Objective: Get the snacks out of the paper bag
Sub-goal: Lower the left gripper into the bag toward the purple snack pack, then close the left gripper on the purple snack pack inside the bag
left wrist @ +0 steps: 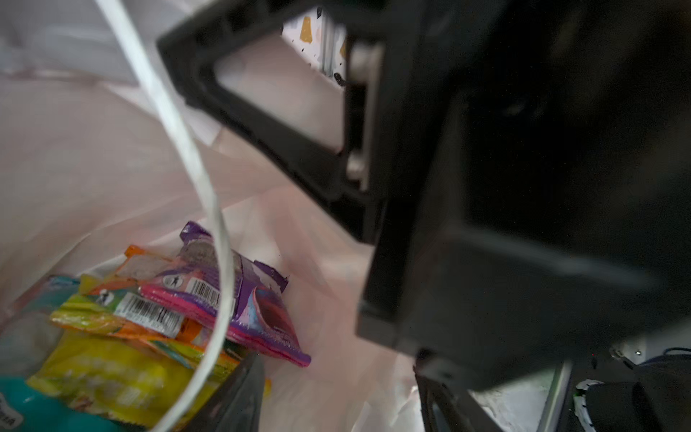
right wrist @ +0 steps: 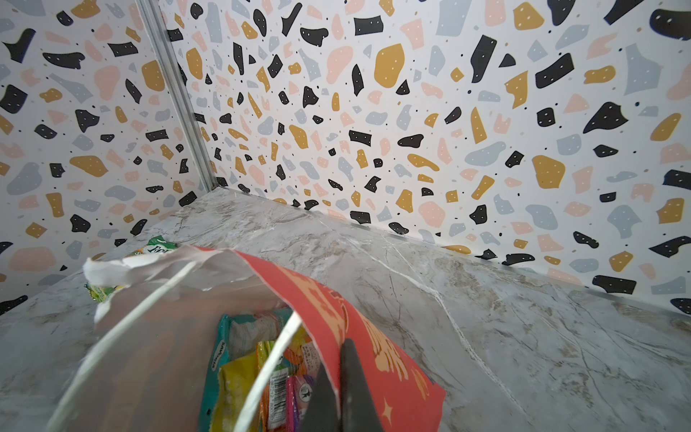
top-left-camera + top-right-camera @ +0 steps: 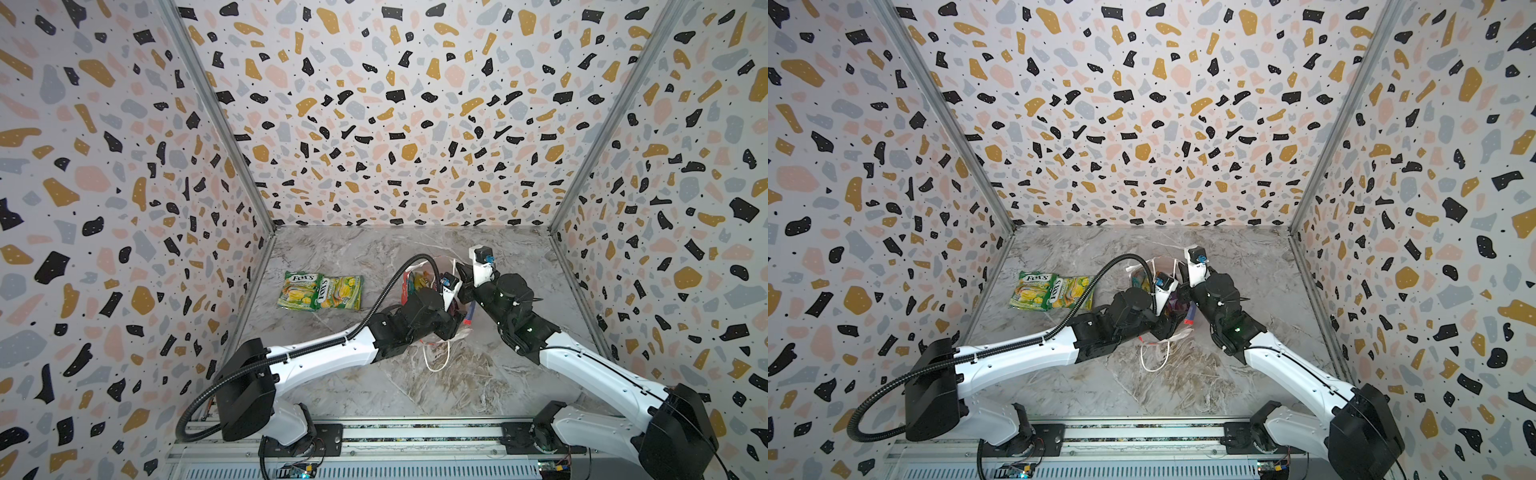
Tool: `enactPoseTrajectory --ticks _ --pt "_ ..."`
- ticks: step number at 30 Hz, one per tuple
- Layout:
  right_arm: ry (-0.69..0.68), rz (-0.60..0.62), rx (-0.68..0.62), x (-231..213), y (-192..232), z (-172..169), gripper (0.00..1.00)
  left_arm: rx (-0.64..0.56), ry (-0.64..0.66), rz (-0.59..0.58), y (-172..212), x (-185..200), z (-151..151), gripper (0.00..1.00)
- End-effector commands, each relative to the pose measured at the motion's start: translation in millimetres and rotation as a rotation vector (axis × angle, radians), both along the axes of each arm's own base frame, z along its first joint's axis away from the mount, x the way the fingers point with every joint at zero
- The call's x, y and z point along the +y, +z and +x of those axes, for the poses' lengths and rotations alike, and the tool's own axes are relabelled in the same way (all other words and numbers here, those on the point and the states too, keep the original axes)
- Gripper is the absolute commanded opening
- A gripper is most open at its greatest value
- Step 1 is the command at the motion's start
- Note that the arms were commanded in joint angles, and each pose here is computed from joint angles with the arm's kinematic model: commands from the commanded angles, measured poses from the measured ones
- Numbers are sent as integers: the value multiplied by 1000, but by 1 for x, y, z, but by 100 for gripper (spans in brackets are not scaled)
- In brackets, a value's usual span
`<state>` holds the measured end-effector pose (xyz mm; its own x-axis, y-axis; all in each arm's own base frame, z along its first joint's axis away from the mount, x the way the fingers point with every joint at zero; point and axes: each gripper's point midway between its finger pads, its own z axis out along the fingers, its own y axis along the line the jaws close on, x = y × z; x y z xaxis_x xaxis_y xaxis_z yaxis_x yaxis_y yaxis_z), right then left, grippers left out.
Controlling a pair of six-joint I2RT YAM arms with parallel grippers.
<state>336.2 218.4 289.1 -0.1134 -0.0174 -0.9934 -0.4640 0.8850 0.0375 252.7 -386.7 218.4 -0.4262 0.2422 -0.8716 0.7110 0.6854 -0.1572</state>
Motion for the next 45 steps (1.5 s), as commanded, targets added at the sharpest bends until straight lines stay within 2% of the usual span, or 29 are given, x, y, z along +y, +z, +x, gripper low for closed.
enactPoseTrajectory --ticks 1,5,25,35,41,45 --pt "-17 40 -45 -4 21 -1 0 -2 81 -11 -4 8 9 64" --pt "-17 40 -46 -3 20 -1 0 -25 152 21 -9 18 21 62" --pt "1 50 -48 -1 21 -2 0 -23 185 50 -28 13 55 61" --pt "-5 52 -49 -2 23 -2 0 -36 225 42 -24 24 59 59" --pt "0 57 -50 -2 23 -3 0 -30 251 60 -24 31 60 52" --pt "-2 63 -54 -4 24 -6 0 -36 249 60 -21 25 64 54"
